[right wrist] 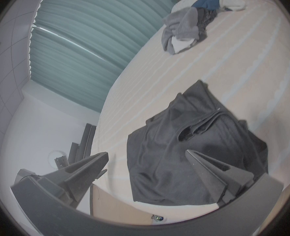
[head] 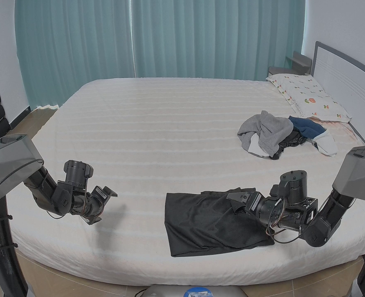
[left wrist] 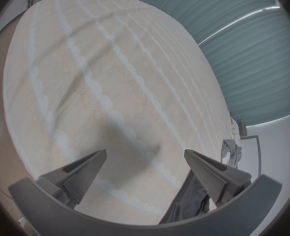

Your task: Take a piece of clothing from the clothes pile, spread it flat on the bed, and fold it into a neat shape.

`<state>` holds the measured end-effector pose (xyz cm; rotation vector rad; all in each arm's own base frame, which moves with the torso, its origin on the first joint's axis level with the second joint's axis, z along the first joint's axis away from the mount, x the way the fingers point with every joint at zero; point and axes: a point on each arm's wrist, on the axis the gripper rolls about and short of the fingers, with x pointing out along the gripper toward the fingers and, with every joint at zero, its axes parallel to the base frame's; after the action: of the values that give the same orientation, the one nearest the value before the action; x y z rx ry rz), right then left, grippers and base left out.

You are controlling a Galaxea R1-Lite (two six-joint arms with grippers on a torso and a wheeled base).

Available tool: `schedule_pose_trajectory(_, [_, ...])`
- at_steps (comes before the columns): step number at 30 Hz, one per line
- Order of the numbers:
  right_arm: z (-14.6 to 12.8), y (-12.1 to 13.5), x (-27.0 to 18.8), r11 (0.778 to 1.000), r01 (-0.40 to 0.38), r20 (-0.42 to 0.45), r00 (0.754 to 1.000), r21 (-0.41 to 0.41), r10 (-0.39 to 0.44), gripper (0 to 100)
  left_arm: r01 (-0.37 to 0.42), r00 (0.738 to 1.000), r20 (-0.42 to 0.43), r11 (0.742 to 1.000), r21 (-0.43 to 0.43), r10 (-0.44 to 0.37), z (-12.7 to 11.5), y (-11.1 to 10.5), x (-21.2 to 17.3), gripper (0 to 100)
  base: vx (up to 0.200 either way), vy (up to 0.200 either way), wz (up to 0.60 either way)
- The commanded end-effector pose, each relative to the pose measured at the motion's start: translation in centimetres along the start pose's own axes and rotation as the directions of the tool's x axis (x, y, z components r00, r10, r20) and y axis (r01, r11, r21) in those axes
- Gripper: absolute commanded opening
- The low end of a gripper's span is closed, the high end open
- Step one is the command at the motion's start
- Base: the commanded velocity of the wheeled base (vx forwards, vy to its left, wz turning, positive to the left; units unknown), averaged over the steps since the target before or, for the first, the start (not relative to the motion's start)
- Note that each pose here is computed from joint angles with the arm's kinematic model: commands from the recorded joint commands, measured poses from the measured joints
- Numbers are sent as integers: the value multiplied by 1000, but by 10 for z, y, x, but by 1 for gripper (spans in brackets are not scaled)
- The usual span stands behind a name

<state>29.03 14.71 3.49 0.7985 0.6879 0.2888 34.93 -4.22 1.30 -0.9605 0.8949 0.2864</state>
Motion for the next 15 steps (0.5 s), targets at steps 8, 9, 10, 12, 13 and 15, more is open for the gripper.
schedule_pose_trajectory(8, [-11, -11, 24, 999, -25, -119, 992, 41, 29, 100, -1, 1000, 2, 1000, 0, 1, 0, -1, 2, 100, 0, 0, 0])
schedule_pose_trajectory(9, [-9, -17, 38, 999, -11, -110, 994, 47, 16, 100, -1, 1000, 2, 1000, 0, 1, 0, -1, 2, 100, 0, 0, 0])
schedule_pose_trajectory(10, [-7, -20, 44, 999, -5, -104, 995, 51, 11, 100, 0, 1000, 3, 1000, -2, 0, 0, -1, 2, 100, 0, 0, 0])
schedule_pose_trajectory(12, [-3, -24, 49, 999, -4, -92, 996, 54, 9, 100, 0, 1000, 3, 1000, -2, 0, 0, -1, 2, 100, 0, 0, 0])
schedule_pose_trajectory(13, [-2, -24, 49, 998, -4, -90, 996, 55, 9, 100, 0, 1000, 3, 1000, -2, 0, 0, -1, 2, 100, 0, 0, 0])
schedule_pose_trajectory(15, [0, -23, 53, 999, -4, -84, 996, 54, 8, 100, 0, 1000, 3, 1000, -2, 0, 0, -1, 2, 100, 0, 0, 0])
